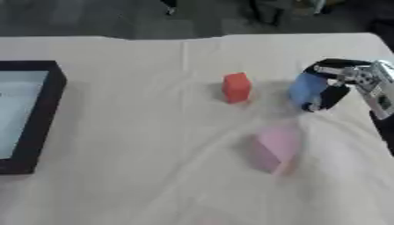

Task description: Pick up the objects with one hand, pass them to the other hand, and then place them into the box on the other side of the table.

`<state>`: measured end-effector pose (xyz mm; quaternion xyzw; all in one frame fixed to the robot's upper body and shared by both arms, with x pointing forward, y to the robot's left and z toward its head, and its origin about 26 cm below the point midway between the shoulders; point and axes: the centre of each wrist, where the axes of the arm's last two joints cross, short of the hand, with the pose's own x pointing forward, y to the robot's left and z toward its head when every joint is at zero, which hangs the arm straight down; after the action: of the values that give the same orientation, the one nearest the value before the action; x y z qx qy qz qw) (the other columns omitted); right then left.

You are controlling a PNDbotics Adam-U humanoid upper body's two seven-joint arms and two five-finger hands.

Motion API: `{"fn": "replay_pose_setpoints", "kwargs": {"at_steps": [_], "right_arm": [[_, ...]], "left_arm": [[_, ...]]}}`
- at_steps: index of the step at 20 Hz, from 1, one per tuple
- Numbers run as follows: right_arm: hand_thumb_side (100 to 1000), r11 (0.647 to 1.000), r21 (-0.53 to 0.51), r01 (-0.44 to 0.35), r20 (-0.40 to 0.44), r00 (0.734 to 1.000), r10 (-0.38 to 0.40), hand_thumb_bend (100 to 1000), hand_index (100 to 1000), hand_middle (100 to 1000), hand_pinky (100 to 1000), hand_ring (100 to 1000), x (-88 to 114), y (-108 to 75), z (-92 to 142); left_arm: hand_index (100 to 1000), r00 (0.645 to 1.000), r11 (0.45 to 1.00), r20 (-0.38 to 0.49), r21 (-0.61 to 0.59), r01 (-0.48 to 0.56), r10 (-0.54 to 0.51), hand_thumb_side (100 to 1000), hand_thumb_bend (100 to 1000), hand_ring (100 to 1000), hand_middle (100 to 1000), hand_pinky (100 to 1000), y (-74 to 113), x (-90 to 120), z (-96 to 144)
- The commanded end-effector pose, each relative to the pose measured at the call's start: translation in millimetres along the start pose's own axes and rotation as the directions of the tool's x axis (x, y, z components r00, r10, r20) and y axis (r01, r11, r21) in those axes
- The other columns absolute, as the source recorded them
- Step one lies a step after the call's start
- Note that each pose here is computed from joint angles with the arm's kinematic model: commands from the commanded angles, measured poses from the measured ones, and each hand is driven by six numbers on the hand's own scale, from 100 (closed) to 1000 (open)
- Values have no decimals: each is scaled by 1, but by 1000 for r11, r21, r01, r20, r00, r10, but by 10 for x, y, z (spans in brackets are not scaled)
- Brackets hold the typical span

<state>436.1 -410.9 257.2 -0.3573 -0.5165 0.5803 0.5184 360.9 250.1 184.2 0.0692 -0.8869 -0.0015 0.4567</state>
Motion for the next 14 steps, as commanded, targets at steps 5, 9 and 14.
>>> {"fn": "replay_pose_setpoints", "kwargs": {"at_steps": [5,9,14], "right_arm": [[100,984,-177,29,90,996,-13,100,675,527,808,735,153,-468,374],[100,962,-263,69,183,983,-20,100,672,517,796,724,345,-561,556],[100,871,-436,229,331,940,-81,100,669,508,780,708,793,-458,739]], "left_arm": [[789,1000,1000,27,0,16,-16,727,379,1000,790,623,58,66,-23],[790,999,1000,26,1,21,-21,726,379,1000,791,623,71,63,-16],[790,999,1000,26,-1,20,-20,723,384,1000,793,624,69,71,-6]]}}
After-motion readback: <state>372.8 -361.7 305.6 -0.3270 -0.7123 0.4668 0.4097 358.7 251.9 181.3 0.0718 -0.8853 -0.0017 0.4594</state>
